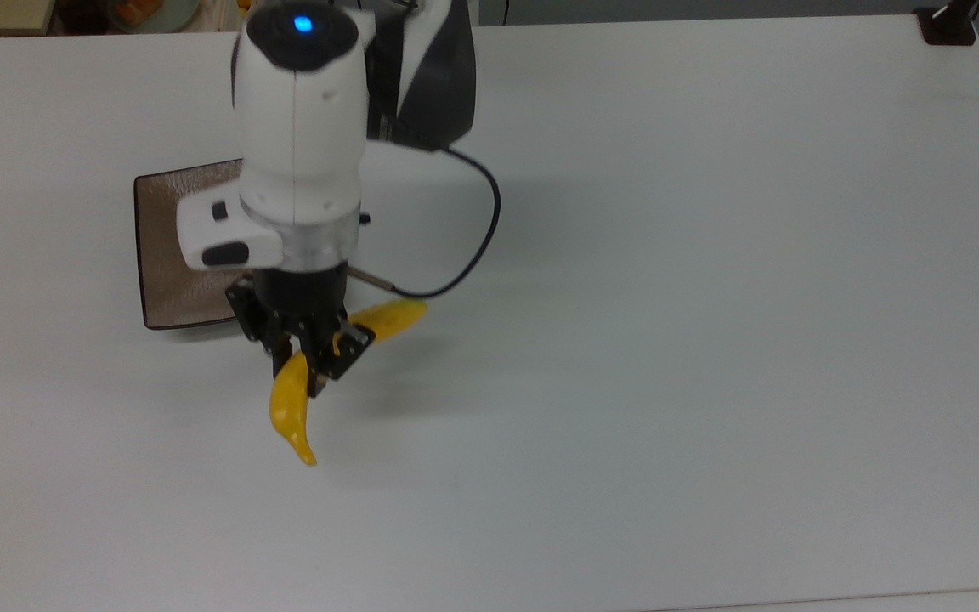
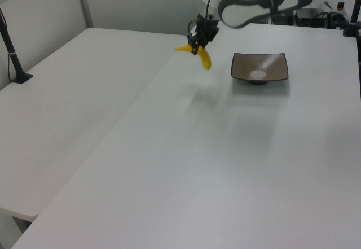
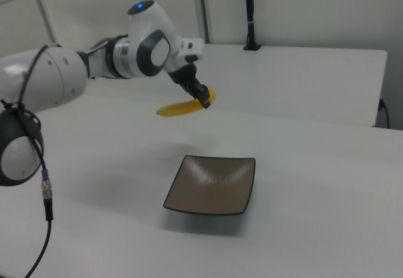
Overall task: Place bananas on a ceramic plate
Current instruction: 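Lift the banana and carry it over the brown plate, then lower the banana onto the plate and open the gripper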
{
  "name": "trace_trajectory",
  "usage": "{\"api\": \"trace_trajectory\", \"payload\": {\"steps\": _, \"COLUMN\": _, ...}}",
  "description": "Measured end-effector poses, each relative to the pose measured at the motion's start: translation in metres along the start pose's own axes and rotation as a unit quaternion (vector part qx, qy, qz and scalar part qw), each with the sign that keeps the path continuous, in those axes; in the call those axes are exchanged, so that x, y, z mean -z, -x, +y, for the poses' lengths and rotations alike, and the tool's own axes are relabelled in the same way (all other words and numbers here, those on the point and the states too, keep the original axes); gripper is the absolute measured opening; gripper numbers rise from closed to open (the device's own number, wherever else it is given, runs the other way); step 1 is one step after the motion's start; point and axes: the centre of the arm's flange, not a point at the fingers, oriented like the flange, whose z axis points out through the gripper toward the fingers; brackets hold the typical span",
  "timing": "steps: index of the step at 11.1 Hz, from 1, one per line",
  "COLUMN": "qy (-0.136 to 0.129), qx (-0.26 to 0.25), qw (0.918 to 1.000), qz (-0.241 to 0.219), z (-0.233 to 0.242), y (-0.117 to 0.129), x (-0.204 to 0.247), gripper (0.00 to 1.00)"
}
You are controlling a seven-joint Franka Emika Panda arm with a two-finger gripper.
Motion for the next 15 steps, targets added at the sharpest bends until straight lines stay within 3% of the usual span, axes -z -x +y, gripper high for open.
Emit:
{"api": "trace_trajectory", "payload": {"steps": 3, "qy": -0.015, "qx": 0.026, "qw": 0.999, "qz": -0.035, "z": 0.016, "y": 0.008, "x": 0.068, "gripper": 0.36}}
{"api": "trace_trajectory", "payload": {"steps": 8, "qy": -0.02, "qx": 0.083, "qw": 0.9927, "qz": -0.085, "z": 0.085, "y": 0.035, "x": 0.121, "gripper": 0.36}}
{"api": "trace_trajectory", "payload": {"steps": 11, "qy": -0.026, "qx": 0.092, "qw": 0.9899, "qz": -0.105, "z": 0.141, "y": 0.051, "x": 0.125, "gripper": 0.36}}
{"api": "trace_trajectory", "payload": {"steps": 15, "qy": -0.057, "qx": 0.037, "qw": 0.9869, "qz": -0.146, "z": 0.214, "y": 0.065, "x": 0.089, "gripper": 0.36}}
